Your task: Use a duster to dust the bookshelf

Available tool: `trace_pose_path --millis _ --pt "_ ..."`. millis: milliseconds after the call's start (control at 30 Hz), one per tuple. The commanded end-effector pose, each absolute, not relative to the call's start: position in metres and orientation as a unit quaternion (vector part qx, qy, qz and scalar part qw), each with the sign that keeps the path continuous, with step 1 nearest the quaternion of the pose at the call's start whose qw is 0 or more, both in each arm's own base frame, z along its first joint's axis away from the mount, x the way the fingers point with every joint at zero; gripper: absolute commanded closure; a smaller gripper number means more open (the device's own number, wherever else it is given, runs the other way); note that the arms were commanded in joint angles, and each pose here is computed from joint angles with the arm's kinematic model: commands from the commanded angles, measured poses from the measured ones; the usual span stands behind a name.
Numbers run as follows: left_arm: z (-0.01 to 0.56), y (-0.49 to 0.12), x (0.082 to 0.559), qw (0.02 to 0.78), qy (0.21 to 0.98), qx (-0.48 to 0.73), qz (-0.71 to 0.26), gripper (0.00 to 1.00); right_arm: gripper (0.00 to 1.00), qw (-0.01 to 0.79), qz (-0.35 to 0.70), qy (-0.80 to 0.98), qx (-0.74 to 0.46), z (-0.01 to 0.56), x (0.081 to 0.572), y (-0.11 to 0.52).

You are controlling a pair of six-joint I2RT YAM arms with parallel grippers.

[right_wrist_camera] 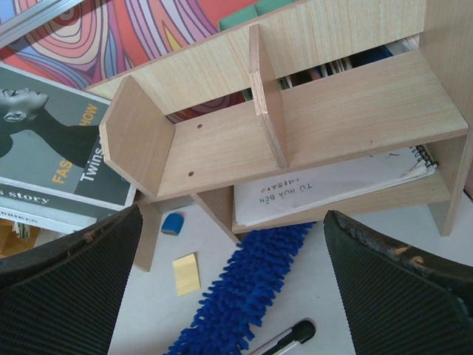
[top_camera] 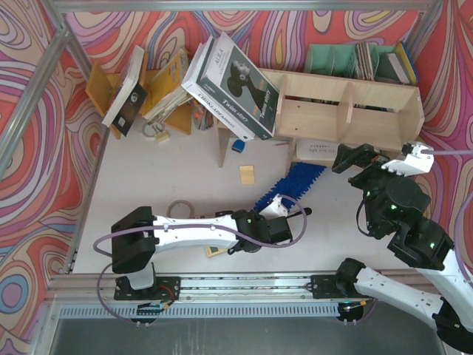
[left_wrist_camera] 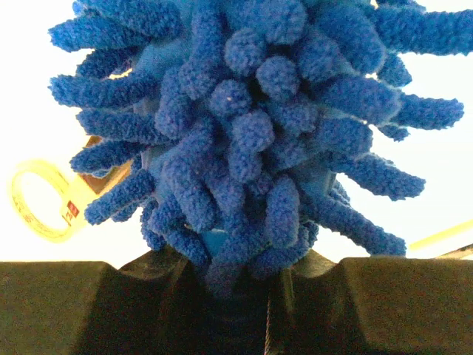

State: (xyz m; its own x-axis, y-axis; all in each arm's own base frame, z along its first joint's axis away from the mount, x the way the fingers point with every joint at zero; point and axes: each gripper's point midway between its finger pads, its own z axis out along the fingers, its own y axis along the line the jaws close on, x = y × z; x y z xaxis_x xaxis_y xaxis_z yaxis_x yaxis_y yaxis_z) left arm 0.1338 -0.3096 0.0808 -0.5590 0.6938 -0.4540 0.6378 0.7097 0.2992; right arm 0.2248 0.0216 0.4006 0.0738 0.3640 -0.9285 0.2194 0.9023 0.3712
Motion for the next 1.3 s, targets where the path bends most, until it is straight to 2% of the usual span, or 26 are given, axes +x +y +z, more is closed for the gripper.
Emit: trace_pose_path --millis 0,400,767,900,1267 --pt "0.097 -0.348 0.153 0.335 0.856 0.394 0.026 1.0 0.01 0.704 0.054 0.671 0.224 0.404 0.222 0.017" --pt "0.108 -0.403 0.161 0.362 0.826 0.432 -0.018 1.0 0.01 0.702 0.048 0.675 0.22 0.399 0.223 0.018" --pt "0.097 -0.326 0.155 0.35 0.855 0.382 0.033 1.0 0.01 0.702 0.042 0.675 0.222 0.395 0.223 0.016" --pt "0.092 -0.316 0.152 0.344 0.861 0.373 0.04 1.0 0.01 0.702 0.044 0.676 0.222 0.393 0.224 0.018" --pt "0.104 -0.404 0.168 0.364 0.828 0.426 0.005 1.0 0.01 0.702 0.044 0.676 0.221 0.395 0.223 0.017"
